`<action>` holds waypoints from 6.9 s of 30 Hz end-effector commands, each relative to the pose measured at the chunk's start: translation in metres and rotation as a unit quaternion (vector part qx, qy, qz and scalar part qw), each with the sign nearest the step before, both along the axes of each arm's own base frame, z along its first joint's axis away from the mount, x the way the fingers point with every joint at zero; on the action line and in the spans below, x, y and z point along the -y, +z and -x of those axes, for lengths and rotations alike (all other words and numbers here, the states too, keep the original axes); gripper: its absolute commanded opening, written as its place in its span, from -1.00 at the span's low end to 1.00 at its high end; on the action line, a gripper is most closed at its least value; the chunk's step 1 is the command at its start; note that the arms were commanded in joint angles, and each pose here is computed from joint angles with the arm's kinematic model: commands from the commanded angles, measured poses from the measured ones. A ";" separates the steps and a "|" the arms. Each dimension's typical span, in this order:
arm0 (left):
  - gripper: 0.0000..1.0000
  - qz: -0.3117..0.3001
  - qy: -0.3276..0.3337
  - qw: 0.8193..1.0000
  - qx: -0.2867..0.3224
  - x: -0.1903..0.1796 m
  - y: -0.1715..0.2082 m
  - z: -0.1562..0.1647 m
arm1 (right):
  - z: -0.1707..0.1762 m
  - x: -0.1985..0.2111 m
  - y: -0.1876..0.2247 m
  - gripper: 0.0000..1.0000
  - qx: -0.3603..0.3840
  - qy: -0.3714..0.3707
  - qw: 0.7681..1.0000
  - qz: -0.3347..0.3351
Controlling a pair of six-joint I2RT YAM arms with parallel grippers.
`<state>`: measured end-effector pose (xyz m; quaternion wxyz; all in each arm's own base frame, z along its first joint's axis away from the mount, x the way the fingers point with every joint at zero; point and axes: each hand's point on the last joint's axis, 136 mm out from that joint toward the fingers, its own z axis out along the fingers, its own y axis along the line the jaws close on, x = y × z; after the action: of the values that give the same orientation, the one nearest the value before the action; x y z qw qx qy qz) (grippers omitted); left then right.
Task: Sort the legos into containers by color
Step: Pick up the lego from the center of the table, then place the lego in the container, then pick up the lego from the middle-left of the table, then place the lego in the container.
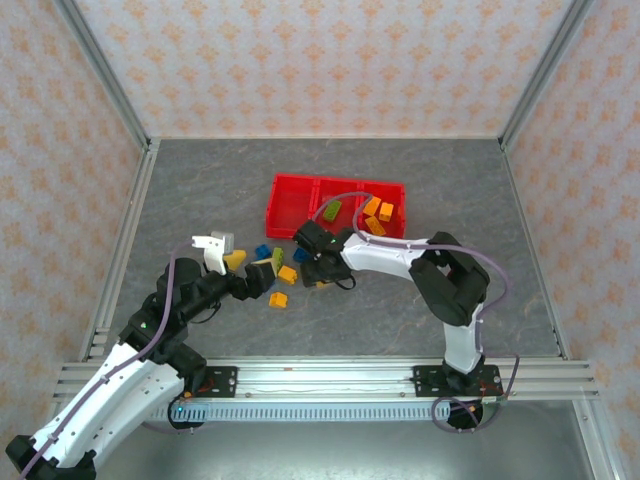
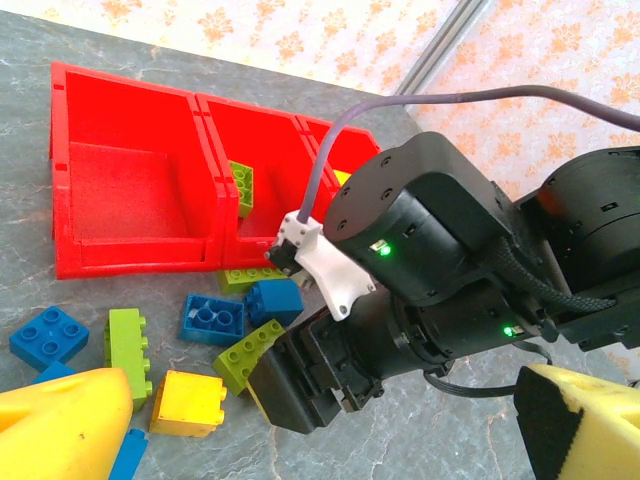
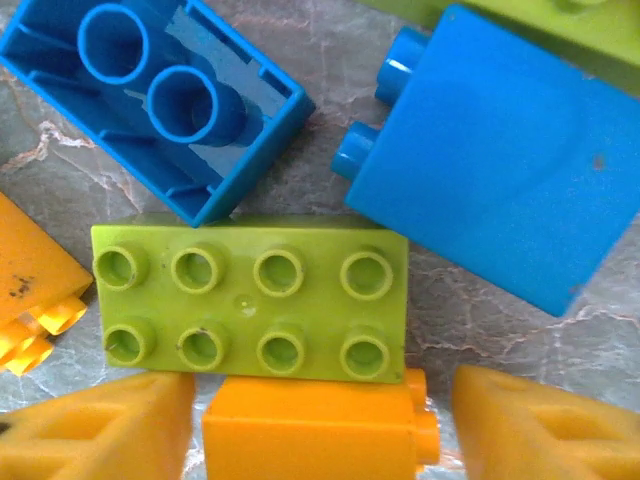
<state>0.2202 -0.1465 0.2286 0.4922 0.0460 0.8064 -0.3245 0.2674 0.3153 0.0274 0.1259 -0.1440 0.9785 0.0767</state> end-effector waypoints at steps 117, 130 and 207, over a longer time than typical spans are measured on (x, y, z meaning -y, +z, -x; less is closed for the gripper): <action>0.65 0.053 0.442 0.841 -0.306 0.028 -0.196 0.001 | -0.019 0.174 0.149 0.99 0.219 -0.130 0.959 -0.121; -0.01 -0.073 0.395 0.852 -0.334 0.025 -0.246 0.007 | -0.021 0.178 0.145 0.99 0.219 -0.138 0.960 -0.108; 0.99 -0.211 0.058 0.970 -0.105 0.192 -0.023 -0.205 | 0.033 0.288 0.226 0.99 0.436 -0.345 0.816 -0.159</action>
<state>0.4380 -0.3643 0.1790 0.3755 0.0728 0.9134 -0.1393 0.2315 0.0229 0.2557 0.5789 0.2161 0.7789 0.1068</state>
